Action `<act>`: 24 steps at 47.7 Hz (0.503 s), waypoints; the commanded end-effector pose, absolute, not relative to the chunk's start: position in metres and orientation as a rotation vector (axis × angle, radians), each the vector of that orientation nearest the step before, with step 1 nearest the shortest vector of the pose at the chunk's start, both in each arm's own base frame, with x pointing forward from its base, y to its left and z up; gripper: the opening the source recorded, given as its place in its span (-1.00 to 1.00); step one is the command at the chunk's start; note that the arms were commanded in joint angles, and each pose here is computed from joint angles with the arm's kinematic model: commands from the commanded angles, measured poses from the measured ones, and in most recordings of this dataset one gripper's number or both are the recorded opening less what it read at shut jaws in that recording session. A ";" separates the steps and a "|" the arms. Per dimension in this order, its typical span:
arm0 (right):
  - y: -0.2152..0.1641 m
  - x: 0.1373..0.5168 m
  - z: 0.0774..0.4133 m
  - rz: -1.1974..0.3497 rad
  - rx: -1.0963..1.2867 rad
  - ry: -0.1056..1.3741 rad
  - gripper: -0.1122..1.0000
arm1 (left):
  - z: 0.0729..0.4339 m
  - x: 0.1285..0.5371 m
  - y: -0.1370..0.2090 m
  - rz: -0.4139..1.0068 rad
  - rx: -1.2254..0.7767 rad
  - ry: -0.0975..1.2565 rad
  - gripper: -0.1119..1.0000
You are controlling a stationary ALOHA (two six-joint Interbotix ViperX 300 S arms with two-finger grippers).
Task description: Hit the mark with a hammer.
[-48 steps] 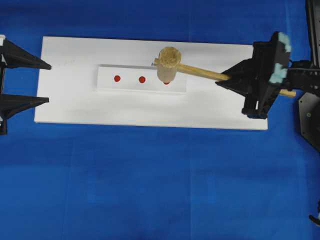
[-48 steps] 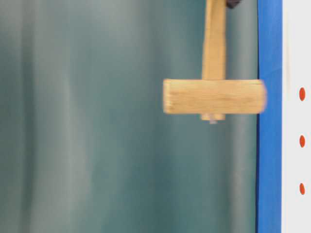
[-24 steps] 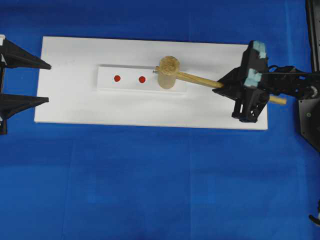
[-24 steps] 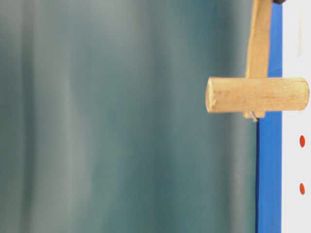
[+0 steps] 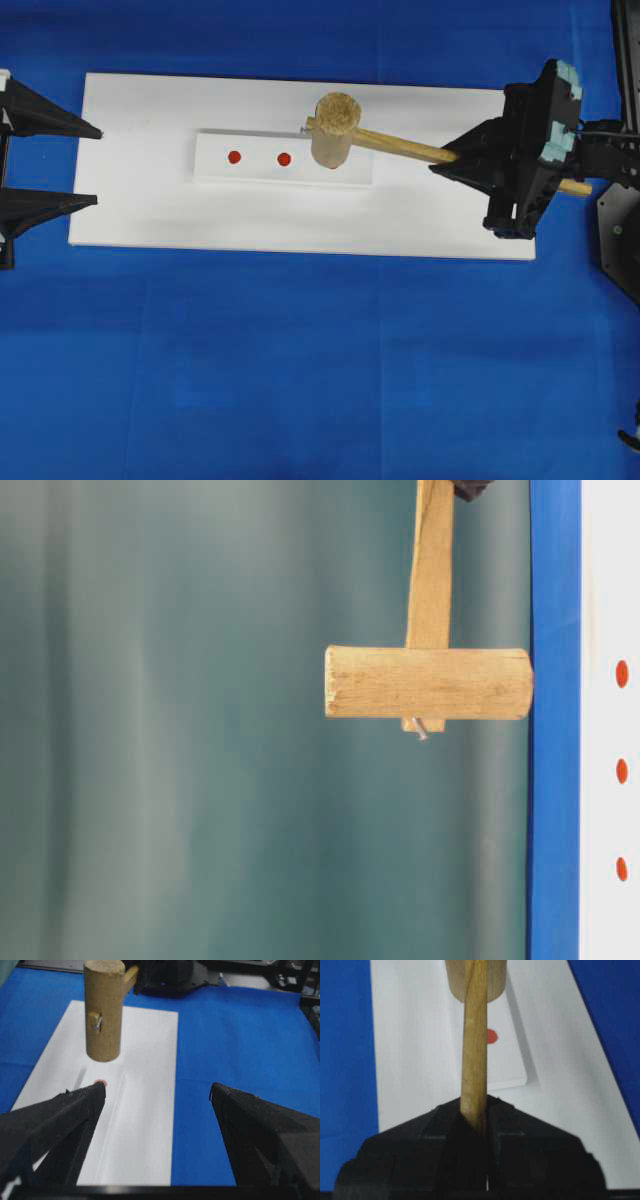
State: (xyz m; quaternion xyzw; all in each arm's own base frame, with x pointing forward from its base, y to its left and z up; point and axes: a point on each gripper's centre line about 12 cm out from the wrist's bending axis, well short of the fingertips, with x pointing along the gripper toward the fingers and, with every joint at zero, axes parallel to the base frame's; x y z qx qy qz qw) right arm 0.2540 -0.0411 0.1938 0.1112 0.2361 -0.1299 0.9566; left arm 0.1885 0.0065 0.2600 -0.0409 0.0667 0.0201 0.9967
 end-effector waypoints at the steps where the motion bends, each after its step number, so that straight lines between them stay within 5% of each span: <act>1: -0.042 0.262 0.207 -0.262 0.220 0.441 -0.77 | 0.265 0.190 0.007 0.039 -0.077 0.120 0.70; 24: -0.025 0.323 0.218 -0.188 0.194 0.452 -0.77 | 0.263 0.192 0.007 0.041 -0.071 0.131 0.70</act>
